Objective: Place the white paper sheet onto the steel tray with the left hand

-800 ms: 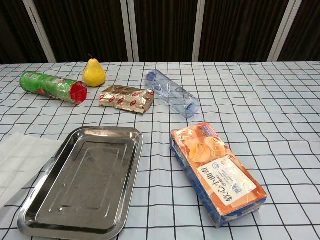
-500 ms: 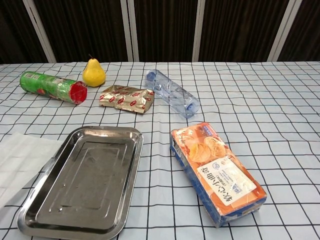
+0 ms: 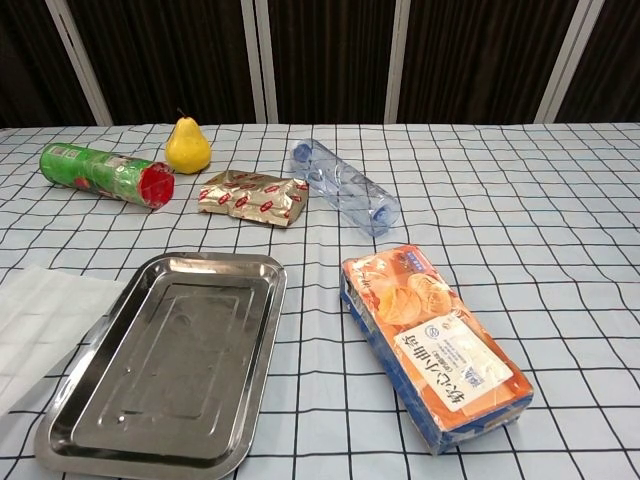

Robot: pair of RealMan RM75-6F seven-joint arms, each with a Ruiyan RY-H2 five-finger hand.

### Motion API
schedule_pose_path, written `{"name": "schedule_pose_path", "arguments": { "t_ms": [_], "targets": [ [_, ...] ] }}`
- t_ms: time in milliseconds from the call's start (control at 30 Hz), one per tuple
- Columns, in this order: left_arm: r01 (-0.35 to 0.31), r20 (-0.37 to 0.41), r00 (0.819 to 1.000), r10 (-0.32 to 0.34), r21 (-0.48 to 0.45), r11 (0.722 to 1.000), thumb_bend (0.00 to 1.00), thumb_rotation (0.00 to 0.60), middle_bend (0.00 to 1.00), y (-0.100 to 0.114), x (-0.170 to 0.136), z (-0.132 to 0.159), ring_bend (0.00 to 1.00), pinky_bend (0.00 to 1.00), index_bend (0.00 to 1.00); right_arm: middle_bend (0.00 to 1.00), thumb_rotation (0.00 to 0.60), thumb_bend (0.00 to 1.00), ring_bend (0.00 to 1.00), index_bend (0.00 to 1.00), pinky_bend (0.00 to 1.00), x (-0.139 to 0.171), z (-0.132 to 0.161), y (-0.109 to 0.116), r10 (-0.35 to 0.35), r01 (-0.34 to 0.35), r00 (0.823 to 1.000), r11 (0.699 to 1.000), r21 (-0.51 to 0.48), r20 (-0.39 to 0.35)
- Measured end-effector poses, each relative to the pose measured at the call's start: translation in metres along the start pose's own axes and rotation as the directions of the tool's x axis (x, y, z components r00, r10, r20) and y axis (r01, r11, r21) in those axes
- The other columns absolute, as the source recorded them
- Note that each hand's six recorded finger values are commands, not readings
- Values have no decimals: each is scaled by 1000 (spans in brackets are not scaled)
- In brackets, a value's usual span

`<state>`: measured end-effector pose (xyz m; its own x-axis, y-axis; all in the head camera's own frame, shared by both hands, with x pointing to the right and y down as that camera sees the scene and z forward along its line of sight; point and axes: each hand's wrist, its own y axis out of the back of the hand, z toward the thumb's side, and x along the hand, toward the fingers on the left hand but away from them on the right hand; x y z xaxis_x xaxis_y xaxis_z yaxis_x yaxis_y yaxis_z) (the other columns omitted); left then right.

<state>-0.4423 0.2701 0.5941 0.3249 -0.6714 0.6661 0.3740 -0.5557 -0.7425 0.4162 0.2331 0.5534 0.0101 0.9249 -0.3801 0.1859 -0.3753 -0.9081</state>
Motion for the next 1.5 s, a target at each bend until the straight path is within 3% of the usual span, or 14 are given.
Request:
{"name": "schedule_pose_path", "arguments": {
  "t_ms": [167, 500, 1000, 1133, 1333, 1500],
  "targets": [
    [58, 86, 994, -66, 96, 994, 148, 600, 0, -12, 7, 7, 0, 0, 390, 0, 600, 314, 0, 0, 0, 1, 3, 0, -10, 10, 1000, 1000, -1, -12],
    [116, 134, 980, -146, 211, 971, 163, 600, 0, -21, 25, 16, 0, 0, 403, 0, 600, 313, 0, 0, 0, 0, 0, 2, -19, 19, 1000, 1000, -15, -2],
    [139, 162, 970, -180, 240, 961, 180, 600, 0, -23, 54, 38, 0, 0, 411, 0, 600, 313, 0, 0, 0, 0, 0, 5, -27, 27, 1000, 999, -31, -1],
    [145, 172, 967, -189, 240, 960, 239, 600, 0, -25, 61, 46, 0, 0, 427, 0, 600, 314, 0, 0, 0, 0, -1, 5, -28, 28, 1000, 999, -34, 3],
    [152, 173, 966, -192, 217, 964, 441, 600, 0, -27, 65, 51, 0, 0, 504, 0, 600, 313, 0, 0, 0, 0, -2, 5, -24, 25, 1000, 999, -35, 5],
    [156, 170, 967, -190, 195, 968, 510, 600, 0, -26, 64, 51, 0, 0, 558, 0, 600, 314, 0, 0, 0, 0, -2, 5, -23, 23, 1000, 999, -35, 5]
  ]
}}
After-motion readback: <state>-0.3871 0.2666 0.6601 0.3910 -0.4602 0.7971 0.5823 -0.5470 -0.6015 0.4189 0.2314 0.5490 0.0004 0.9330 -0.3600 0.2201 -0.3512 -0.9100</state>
